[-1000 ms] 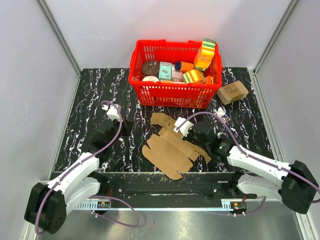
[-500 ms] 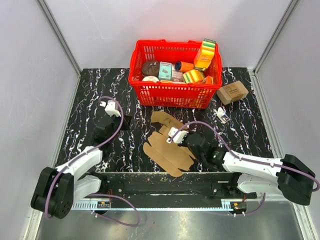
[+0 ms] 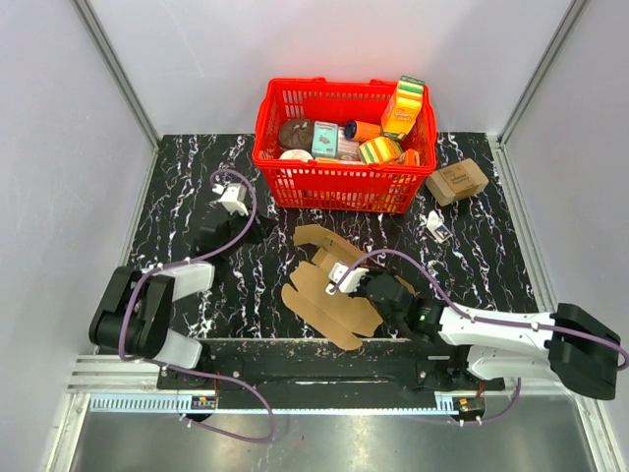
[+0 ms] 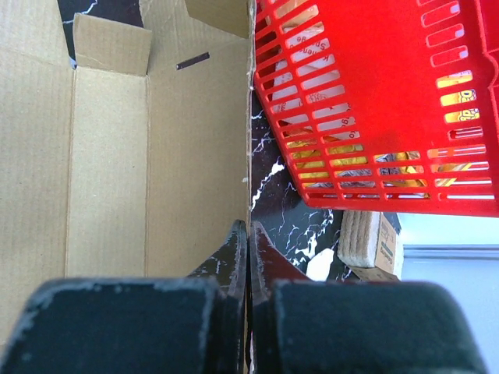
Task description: Fold the paper box
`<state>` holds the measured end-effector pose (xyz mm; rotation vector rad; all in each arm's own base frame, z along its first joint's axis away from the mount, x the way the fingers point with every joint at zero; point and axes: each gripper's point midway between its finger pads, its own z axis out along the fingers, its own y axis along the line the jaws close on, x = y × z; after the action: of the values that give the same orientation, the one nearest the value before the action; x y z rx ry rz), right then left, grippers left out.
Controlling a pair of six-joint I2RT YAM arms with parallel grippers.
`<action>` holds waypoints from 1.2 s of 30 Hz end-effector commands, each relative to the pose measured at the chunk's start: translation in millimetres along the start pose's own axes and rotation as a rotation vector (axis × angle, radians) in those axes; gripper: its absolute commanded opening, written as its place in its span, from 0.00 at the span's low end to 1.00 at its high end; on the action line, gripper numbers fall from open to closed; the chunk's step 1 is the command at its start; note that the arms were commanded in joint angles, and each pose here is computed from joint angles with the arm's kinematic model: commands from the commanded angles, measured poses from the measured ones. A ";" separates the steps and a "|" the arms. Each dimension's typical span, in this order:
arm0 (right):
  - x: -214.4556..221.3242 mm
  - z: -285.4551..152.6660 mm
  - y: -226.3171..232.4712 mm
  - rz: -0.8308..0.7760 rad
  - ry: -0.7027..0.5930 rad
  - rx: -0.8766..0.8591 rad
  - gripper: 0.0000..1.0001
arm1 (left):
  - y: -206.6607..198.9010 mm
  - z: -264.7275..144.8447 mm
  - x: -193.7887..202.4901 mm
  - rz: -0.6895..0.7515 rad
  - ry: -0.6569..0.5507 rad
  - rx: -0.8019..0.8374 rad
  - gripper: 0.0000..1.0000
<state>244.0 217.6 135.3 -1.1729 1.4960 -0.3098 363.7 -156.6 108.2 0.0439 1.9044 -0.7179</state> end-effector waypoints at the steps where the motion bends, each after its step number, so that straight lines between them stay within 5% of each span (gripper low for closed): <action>1: -14.4 -5.2 -7.9 0.047 -0.064 0.025 0.00 | -31.9 19.9 -37.4 0.033 -0.077 0.174 0.36; 22: -24.6 -3.5 7.5 0.071 -0.096 -0.043 0.00 | -60.2 78.4 7.1 0.070 0.126 0.326 0.40; 36: -13.9 1.0 7.7 0.122 -0.056 0.012 0.00 | -70.9 65.7 35.1 0.124 0.213 0.343 0.36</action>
<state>235.4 231.2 128.3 -1.1752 1.5029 -0.2142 383.1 -255.9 81.6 0.4044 1.9796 -0.9717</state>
